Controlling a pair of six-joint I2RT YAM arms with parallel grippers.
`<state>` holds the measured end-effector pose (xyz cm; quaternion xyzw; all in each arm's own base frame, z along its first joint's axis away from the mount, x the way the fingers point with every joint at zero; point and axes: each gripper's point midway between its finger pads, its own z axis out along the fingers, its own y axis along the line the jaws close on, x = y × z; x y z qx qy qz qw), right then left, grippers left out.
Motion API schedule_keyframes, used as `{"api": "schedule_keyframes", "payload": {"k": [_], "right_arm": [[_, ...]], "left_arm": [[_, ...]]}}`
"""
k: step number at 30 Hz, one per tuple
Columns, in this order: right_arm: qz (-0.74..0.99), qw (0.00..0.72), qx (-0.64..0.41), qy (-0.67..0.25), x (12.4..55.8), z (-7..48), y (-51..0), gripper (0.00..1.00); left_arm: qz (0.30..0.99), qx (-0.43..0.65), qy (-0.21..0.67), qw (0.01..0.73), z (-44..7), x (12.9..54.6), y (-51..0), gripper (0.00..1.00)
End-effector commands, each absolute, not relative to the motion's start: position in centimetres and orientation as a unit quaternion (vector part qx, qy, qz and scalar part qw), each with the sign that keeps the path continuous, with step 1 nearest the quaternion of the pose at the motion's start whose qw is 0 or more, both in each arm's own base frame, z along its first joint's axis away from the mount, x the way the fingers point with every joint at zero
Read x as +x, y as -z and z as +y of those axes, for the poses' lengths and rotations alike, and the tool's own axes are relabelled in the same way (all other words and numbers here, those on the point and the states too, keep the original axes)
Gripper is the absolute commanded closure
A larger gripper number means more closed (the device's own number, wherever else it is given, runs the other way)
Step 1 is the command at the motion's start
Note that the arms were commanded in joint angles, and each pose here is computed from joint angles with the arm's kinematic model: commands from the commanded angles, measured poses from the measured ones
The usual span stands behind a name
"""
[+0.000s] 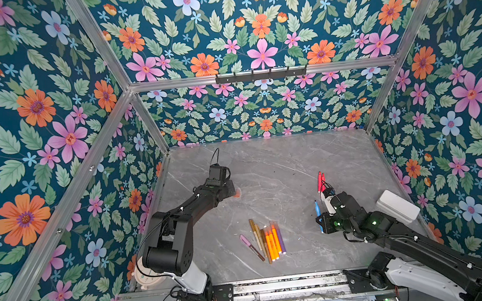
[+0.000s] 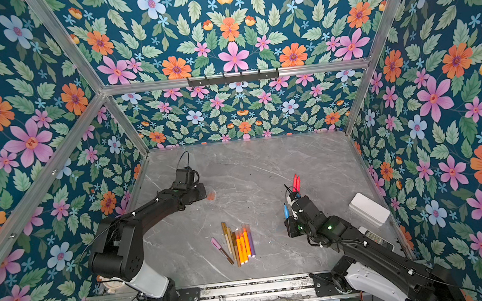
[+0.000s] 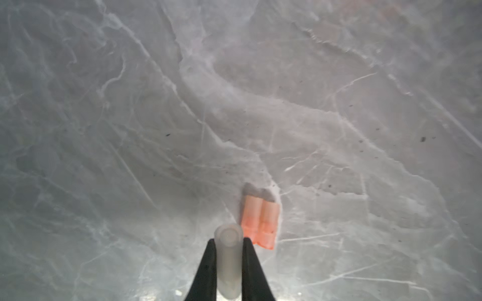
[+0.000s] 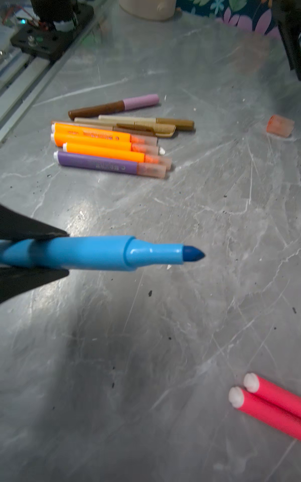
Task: Open the pen caps
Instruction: 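Lower the clear cap by the pink caps while the right gripper withdraws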
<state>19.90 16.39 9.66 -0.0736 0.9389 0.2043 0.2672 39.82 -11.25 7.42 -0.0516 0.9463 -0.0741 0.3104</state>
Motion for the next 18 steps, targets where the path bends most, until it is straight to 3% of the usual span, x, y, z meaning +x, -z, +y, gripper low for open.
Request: {"api": "schedule_keyframes", "payload": {"k": [1, 18], "right_arm": [[0.942, 0.268, -0.084, -0.186, 19.6, 15.6, -9.1, 1.0], [0.94, 0.281, -0.073, -0.18, 19.9, 15.1, -9.0, 1.0]], "left_arm": [[0.946, -0.051, 0.038, 0.317, -10.0, 40.2, -7.3, 1.0], [0.959, -0.028, 0.056, 0.277, -11.4, 41.8, -4.3, 1.0]]}}
